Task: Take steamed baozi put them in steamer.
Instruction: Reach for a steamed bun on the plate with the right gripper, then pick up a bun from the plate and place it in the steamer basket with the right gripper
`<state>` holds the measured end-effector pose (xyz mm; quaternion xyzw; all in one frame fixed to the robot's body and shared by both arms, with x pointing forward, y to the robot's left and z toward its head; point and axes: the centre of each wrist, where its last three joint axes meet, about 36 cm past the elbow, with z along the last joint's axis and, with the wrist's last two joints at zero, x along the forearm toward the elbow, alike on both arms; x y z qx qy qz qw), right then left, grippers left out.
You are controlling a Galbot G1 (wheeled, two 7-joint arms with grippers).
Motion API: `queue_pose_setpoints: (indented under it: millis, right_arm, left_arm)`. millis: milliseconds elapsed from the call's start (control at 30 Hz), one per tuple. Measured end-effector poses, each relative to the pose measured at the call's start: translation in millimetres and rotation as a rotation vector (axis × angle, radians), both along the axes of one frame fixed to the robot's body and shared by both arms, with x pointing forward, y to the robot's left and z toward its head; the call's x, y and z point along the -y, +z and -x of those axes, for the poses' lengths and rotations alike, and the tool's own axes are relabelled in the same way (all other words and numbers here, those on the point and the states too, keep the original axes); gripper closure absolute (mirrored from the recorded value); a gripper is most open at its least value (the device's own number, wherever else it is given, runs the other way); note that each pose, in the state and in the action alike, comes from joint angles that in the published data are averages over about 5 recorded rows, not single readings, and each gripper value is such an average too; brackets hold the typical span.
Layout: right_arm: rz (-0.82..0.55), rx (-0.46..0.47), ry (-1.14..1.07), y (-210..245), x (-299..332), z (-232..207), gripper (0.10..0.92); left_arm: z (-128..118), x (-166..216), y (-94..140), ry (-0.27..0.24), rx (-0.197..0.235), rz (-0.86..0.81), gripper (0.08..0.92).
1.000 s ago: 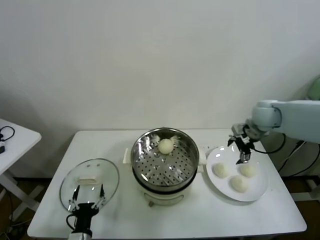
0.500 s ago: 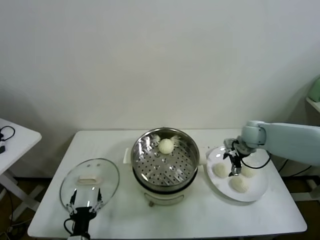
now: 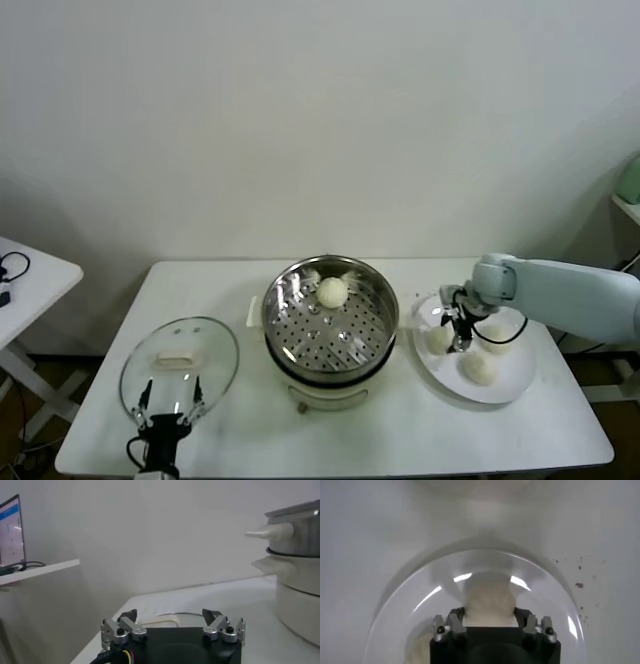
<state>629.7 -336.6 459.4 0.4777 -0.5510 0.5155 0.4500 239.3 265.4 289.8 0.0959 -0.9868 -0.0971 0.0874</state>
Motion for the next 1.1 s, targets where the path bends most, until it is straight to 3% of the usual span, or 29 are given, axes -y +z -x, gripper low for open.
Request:
queue_pose_setpoints:
  millis: [267, 767, 1100]
  right_arm:
    - [-0.019, 0.006, -0.001, 46, 0, 1, 0.378]
    - [-0.147, 0.050, 0.064, 244, -58, 26, 0.377]
    - [-0.175, 0.089, 0.165, 286, -153, 46, 0.377]
  left_arm:
    - [2, -2, 5, 0.002, 0.007, -0.006, 0.177]
    - [-1, 6, 13, -0.020, 0.030, 0.001, 0.177]
    - [-3, 6, 16, -0.031, 0.041, -0.006, 0.177]
